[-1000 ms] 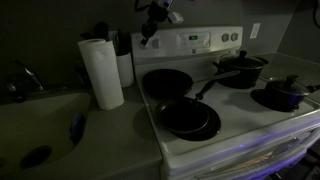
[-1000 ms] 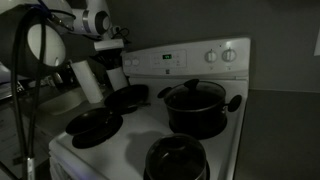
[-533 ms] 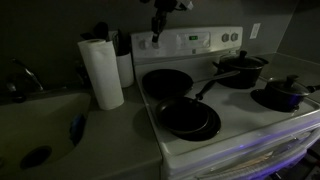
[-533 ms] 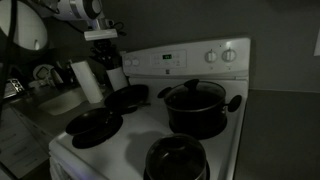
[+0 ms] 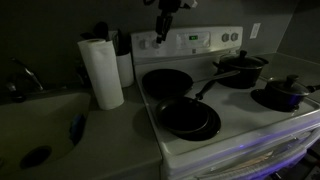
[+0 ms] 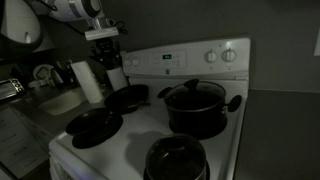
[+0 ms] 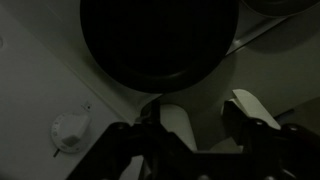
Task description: Press the switch on the top left side of the stove
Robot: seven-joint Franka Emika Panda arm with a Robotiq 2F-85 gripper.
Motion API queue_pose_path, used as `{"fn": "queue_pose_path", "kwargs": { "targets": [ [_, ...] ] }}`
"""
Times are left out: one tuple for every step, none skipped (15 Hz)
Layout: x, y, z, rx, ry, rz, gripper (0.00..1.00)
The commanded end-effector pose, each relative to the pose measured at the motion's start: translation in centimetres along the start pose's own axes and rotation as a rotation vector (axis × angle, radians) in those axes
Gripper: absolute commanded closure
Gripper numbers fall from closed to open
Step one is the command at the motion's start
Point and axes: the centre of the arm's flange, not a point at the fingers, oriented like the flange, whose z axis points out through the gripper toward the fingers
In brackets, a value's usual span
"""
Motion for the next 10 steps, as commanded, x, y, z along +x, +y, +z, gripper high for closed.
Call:
{"fn": "queue_pose_path", "kwargs": {
  "targets": [
    [-2.3,-0.6,-0.27,-0.031,-0.01,0.014,0.03],
    [-2.33,-0.53,-0.32,-0.032,-0.001,0.019,0.0],
    [-2.34,-0.47,-0.43,-0.037,0.011,0.022,0.0],
    [-2.33,-0.43,-0.46,-0.042,0.022,0.025,0.0],
    [-2.25,-0.37,-0.49,-0.048,0.031,0.027,0.0],
    [-2.2,-0.33,-0.49,-0.053,0.041,0.031,0.0],
    [-2.18,-0.25,-0.43,-0.06,0.052,0.037,0.0],
    [-2.14,-0.2,-0.44,-0.063,0.06,0.04,0.0],
    [-2.16,-0.16,-0.4,-0.064,0.075,0.041,0.0],
    [-2.17,-0.08,-0.41,-0.067,0.092,0.045,0.0]
  ]
}}
